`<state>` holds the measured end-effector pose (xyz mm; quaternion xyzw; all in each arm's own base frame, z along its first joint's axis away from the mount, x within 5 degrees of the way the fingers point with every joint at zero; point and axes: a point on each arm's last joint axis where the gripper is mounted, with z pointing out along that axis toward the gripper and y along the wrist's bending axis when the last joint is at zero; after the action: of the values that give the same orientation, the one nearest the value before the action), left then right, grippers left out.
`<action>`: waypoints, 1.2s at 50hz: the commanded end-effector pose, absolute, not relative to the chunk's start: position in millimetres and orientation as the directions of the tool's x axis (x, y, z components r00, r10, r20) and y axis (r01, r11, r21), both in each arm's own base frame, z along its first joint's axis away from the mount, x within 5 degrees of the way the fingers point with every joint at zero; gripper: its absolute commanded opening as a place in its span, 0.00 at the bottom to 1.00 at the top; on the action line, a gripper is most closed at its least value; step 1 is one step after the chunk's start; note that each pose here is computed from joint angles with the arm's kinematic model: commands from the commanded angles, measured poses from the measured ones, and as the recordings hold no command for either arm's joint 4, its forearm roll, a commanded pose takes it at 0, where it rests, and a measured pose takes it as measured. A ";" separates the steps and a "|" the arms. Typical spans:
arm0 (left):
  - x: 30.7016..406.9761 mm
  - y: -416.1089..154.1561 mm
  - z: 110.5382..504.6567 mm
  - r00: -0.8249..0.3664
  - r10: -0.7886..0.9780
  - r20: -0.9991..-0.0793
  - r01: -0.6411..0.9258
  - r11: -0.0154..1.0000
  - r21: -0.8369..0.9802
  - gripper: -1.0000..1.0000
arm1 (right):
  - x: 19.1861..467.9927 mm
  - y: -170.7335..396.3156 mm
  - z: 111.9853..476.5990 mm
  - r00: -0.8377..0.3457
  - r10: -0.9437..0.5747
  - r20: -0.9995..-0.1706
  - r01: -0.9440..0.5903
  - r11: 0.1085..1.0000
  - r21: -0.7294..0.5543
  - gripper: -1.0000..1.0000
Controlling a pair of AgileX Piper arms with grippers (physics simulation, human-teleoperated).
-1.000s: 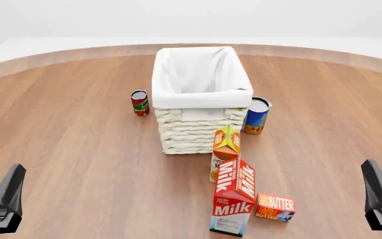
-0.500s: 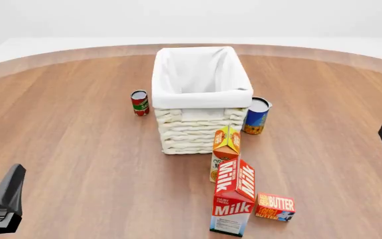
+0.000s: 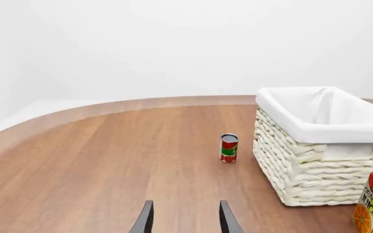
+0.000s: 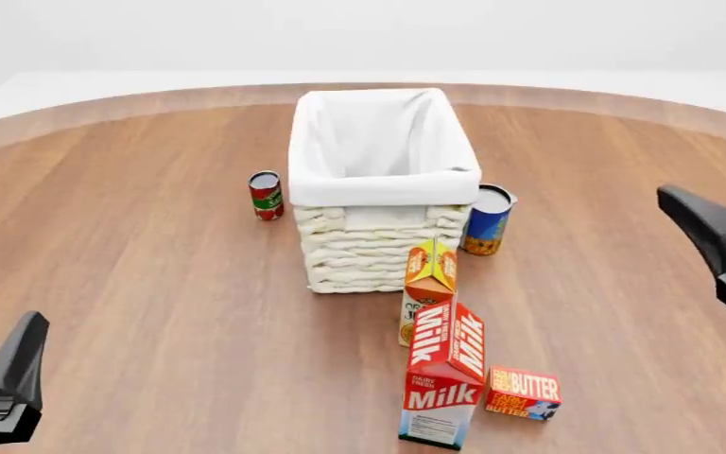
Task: Pick up the butter and put it in the basket.
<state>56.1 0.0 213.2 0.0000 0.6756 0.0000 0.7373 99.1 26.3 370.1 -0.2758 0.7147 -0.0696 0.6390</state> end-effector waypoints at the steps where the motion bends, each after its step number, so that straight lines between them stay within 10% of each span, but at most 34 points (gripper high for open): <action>1: 56.1 0.0 213.2 0.087 0.000 -0.996 0.000 1.000 0.000 1.00 | 124.5 45.1 394.5 -0.138 -0.527 -0.839 -0.450 0.788 -0.421 1.00; 23: 56.1 0.0 213.2 0.087 0.000 -0.996 0.000 1.000 0.000 1.00 | 119.2 64.5 432.4 -0.126 -0.648 -0.751 -0.628 0.639 -0.445 1.00; 39: 56.1 0.0 213.2 0.087 0.000 -0.996 0.000 1.000 0.000 1.00 | 97.4 64.1 386.6 0.023 -0.845 -0.535 -0.766 0.329 -0.552 1.00; 60: 56.1 0.0 213.2 0.087 0.000 -0.996 0.000 1.000 0.000 1.00 | 62.7 61.5 372.9 0.156 -0.880 -0.449 -0.866 0.097 -0.491 1.00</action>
<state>56.1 0.0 213.2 0.0000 0.6756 0.0000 0.7373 81.1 62.0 376.7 -0.6250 0.6804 -0.0344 0.3811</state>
